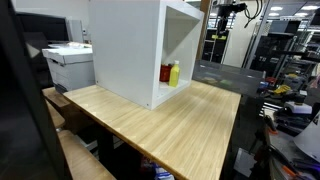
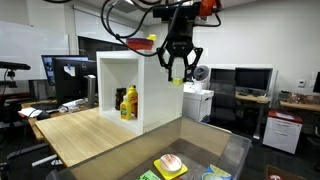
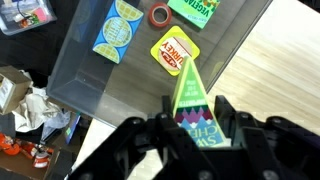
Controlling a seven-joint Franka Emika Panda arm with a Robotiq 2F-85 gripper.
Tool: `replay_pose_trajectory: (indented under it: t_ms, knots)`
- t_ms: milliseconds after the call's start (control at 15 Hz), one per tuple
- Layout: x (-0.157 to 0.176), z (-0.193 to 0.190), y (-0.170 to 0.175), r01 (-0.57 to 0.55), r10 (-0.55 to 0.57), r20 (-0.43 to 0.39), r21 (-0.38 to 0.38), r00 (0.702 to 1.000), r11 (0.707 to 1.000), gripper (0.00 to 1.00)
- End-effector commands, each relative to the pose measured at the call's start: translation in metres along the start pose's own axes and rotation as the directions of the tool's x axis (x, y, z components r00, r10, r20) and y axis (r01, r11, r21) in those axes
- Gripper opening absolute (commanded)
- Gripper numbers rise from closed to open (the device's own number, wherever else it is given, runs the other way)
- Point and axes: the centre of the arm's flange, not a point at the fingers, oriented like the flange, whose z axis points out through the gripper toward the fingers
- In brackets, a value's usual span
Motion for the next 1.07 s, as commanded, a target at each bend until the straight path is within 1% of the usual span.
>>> replay_pose_trajectory:
  t_ms: [0,533,1000]
  knots:
    - [-0.007,-0.017,-0.003,0.015,-0.015,-0.005,-0.003,1.0,1.0,0.22]
    - [-0.017,-0.058,-0.012,0.045,-0.046,-0.025,-0.018,0.999,0.999,0.22]
    - [-0.019,-0.09,-0.026,0.104,-0.106,-0.055,-0.04,0.993,0.994,0.22]
